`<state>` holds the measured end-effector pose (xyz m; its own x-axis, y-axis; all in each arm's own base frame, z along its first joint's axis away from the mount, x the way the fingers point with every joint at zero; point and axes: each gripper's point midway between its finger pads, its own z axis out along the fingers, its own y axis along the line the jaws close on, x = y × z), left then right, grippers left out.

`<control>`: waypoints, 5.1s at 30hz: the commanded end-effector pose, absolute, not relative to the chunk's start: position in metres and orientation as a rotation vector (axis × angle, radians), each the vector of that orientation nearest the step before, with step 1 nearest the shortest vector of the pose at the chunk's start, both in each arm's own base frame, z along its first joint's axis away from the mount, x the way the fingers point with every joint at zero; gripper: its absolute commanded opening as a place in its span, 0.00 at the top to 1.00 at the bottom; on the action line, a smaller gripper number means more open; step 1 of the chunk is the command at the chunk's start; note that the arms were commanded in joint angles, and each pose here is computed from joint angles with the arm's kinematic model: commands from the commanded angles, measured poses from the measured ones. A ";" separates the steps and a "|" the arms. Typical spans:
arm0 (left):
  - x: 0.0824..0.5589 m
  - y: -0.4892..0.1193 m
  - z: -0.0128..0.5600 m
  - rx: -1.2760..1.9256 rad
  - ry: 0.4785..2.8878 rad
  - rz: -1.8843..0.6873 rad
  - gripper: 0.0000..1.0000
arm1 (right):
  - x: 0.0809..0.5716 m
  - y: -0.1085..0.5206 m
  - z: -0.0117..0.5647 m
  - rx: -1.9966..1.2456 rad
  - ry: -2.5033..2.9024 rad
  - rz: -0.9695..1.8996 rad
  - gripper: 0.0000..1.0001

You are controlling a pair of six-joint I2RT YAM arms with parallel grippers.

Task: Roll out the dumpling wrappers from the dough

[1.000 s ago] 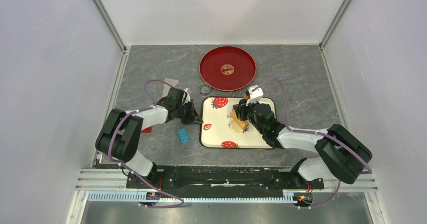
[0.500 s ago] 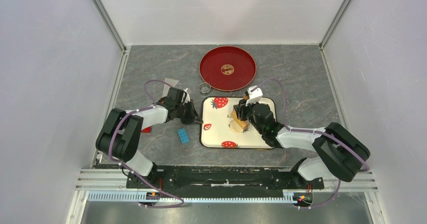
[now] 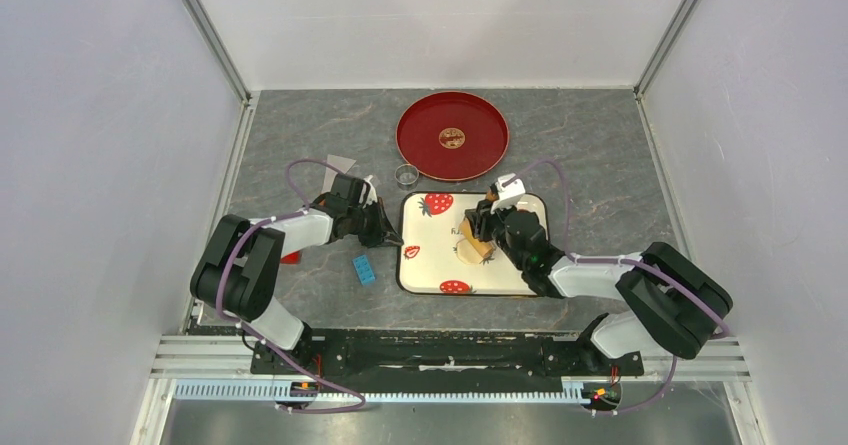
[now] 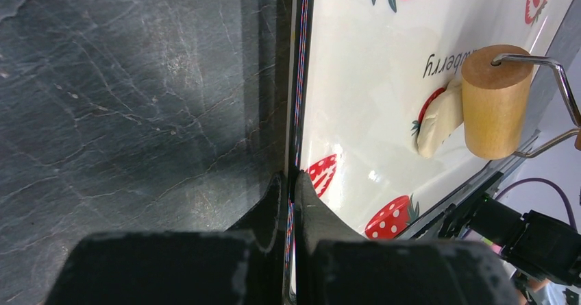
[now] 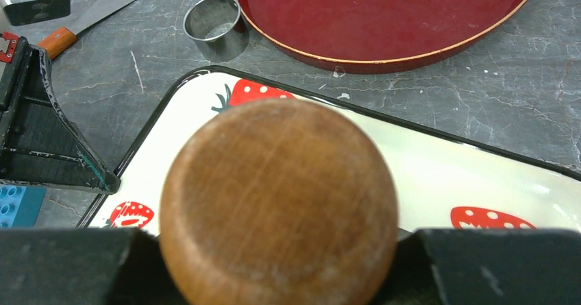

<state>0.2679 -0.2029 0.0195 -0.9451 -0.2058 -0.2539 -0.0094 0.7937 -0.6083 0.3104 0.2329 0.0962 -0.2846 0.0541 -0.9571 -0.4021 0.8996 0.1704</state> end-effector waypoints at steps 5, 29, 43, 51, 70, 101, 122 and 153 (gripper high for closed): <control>0.244 -0.168 -0.028 -0.309 2.825 -0.659 0.98 | 0.306 0.220 0.089 -0.239 1.810 0.418 1.00; 0.244 -0.167 -0.030 -0.324 2.828 -0.672 0.98 | 0.274 0.202 0.031 -0.300 1.954 0.347 1.00; 0.244 -0.167 -0.032 -0.330 2.833 -0.673 0.98 | 0.260 0.190 -0.006 -0.303 2.077 0.232 1.00; 0.243 -0.165 -0.033 -0.343 2.835 -0.672 0.98 | 0.259 0.168 -0.014 -0.225 2.113 0.184 1.00; 0.243 -0.165 -0.034 -0.348 2.838 -0.681 0.98 | 0.256 0.146 -0.026 -0.220 2.139 0.087 1.00; 0.243 -0.167 -0.034 -0.345 2.837 -0.701 0.98 | 0.298 0.206 0.099 -0.271 1.863 0.105 1.00; 0.243 -0.169 -0.035 -0.341 2.844 -0.715 0.98 | 0.311 0.251 0.121 -0.285 1.762 0.247 1.00; 0.243 -0.167 -0.034 -0.348 2.837 -0.729 0.98 | 0.245 0.178 -0.019 -0.361 2.058 0.058 1.00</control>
<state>0.2674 -0.2031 0.0180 -0.9536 -0.2315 -0.1926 -0.0440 0.7397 -0.6714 0.2884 0.2410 0.0855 -0.2010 0.0958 -0.9749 -0.3106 0.9376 0.1562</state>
